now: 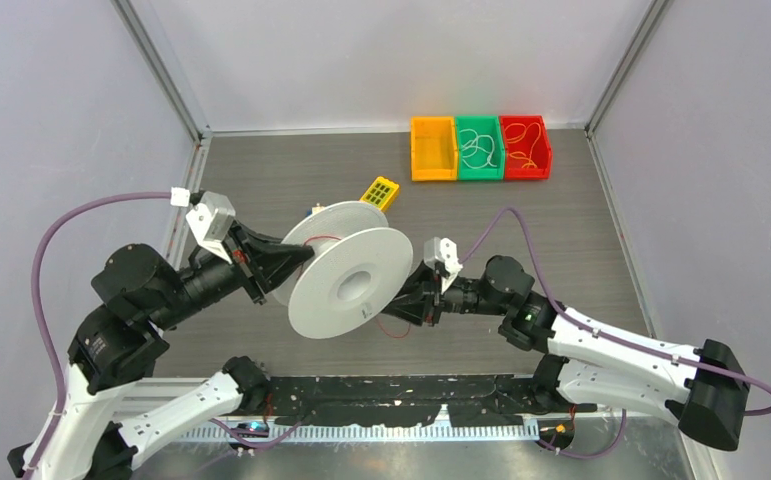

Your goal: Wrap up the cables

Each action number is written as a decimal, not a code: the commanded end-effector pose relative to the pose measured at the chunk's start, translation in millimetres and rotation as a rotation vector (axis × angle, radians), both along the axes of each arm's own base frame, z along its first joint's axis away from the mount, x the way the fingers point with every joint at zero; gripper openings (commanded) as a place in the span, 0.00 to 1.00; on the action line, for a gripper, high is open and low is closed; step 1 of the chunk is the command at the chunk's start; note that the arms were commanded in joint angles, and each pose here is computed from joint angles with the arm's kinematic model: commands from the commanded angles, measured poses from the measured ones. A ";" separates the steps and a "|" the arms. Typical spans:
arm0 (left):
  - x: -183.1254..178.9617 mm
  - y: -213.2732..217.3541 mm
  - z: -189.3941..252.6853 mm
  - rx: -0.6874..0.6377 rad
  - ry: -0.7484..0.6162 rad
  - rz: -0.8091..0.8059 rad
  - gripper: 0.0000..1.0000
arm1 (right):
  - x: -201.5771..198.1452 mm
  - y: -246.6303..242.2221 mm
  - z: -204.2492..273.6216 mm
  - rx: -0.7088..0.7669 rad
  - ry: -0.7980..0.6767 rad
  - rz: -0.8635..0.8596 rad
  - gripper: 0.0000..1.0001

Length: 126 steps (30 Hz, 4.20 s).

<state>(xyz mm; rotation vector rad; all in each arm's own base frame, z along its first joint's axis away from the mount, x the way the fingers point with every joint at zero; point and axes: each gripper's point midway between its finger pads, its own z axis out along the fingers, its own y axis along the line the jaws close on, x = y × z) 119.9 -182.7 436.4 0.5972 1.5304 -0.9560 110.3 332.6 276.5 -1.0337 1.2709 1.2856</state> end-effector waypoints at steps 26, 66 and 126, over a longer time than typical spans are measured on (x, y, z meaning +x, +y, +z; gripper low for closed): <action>46.2 47.1 41.5 -0.264 -0.062 0.384 0.00 | -10.7 18.6 -53.6 0.000 0.174 -0.068 0.12; 137.7 103.7 -57.9 -0.090 0.044 1.065 0.00 | -13.8 100.9 -79.6 -0.209 0.375 -0.175 0.10; 23.6 -8.8 -108.3 0.595 -0.426 -0.224 0.00 | 40.7 -24.1 17.7 -0.488 -0.087 -0.189 0.10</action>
